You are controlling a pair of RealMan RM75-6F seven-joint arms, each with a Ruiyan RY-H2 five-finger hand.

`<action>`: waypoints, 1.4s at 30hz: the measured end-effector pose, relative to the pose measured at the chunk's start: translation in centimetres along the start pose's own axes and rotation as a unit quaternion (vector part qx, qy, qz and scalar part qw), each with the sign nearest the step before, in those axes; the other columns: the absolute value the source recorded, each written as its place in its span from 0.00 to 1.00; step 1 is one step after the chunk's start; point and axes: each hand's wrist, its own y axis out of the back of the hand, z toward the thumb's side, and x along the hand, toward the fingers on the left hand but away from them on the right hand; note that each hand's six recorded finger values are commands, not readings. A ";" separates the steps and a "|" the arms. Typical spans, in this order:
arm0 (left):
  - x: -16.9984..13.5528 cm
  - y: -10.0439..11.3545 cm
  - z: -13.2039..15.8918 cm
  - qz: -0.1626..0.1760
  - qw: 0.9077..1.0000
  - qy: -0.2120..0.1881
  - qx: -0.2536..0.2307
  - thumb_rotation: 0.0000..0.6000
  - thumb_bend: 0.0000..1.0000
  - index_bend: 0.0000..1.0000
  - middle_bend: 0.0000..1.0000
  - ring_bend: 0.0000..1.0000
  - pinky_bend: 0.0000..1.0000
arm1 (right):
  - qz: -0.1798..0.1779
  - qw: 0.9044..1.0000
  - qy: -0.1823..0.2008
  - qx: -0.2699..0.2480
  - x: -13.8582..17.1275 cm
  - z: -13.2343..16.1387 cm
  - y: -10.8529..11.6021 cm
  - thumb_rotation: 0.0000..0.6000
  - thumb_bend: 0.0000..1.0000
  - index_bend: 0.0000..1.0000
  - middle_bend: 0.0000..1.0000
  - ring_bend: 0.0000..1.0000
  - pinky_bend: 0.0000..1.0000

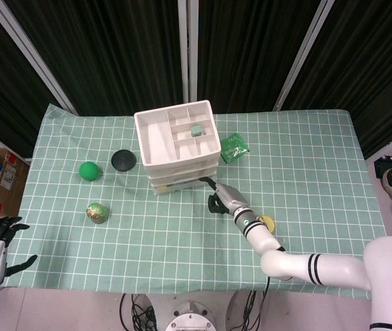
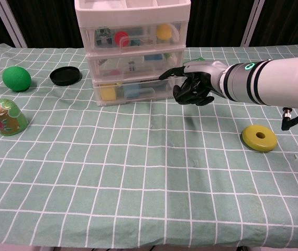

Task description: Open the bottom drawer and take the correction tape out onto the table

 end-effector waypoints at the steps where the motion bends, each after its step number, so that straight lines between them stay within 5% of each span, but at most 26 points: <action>1: 0.0 0.0 0.0 0.000 1.000 0.001 0.000 1.00 0.00 0.33 0.22 0.15 0.19 | 0.000 1.000 -0.003 -0.001 -0.1 0.0 0.1 1.00 0.78 0.17 0.83 0.93 1.00; 10: -0.1 -0.1 -0.3 0.000 1.000 0.003 -0.002 1.00 0.00 0.33 0.22 0.15 0.19 | 0.014 0.999 -0.022 -0.022 -0.4 0.1 0.8 1.00 0.78 0.27 0.83 0.93 1.00; 42: -0.1 -0.3 -0.2 0.000 1.000 0.001 -0.003 1.00 0.00 0.33 0.22 0.15 0.19 | 0.116 0.993 -0.026 -0.012 6.5 -1.4 -1.6 1.00 0.78 0.26 0.83 0.93 1.00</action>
